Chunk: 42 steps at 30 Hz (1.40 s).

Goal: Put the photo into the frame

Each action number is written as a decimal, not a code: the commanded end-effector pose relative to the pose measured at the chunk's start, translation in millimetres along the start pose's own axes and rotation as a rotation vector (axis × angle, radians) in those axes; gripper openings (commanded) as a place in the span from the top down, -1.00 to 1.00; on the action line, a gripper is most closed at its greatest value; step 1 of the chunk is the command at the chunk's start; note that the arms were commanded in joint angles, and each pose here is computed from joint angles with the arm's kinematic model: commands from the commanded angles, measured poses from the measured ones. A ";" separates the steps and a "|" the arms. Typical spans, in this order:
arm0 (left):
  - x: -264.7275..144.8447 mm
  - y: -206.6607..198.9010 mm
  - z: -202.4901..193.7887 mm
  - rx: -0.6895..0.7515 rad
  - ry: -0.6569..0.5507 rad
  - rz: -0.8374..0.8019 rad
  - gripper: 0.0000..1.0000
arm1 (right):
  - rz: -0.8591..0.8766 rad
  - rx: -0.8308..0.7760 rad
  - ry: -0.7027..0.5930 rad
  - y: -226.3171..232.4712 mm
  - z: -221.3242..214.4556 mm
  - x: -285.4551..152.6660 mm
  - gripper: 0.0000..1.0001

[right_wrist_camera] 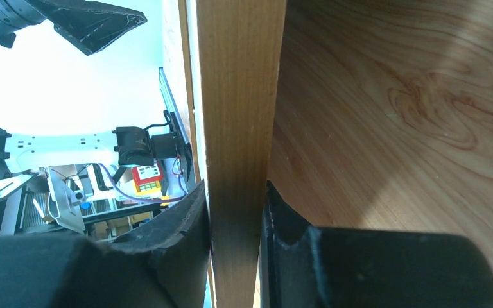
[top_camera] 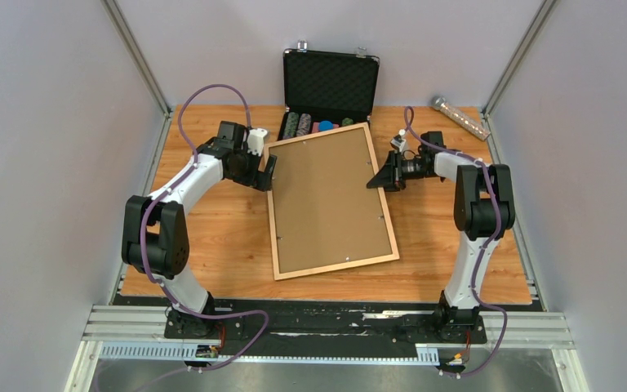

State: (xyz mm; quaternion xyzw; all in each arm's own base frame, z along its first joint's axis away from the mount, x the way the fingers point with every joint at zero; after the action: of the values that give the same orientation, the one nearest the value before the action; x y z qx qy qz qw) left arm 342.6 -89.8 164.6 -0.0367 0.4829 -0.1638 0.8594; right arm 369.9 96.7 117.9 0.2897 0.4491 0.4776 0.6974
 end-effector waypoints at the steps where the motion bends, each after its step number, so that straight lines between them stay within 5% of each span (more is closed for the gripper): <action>1: -11.0 -0.8 5.6 0.012 -0.040 -0.014 -1.00 | 0.054 -0.166 -0.054 29.2 20.1 -13.0 1.00; 24: -13.5 0.4 6.8 0.012 -0.049 -0.006 -1.00 | -0.132 -0.341 -0.136 120.6 56.1 -64.0 1.00; 42: -16.2 2.4 7.8 0.010 -0.056 0.002 -1.00 | -0.202 -0.523 -0.013 212.3 72.0 -68.7 1.00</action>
State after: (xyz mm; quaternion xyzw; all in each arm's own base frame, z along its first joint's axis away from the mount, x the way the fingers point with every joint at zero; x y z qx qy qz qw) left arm 342.8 -87.2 165.8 -0.0381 0.4819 -0.1603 0.8606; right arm 338.0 114.4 312.0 0.1173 0.4015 0.4666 0.7793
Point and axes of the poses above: each gripper's point midway between its finger pads, its own x axis out along the fingers, its own y axis along the line the jaws close on, z = x × y, the point moved 8 cm from there along -x, back along the fingers, and after that the axes turned 12 degrees about -x, right-handed, at the moved point
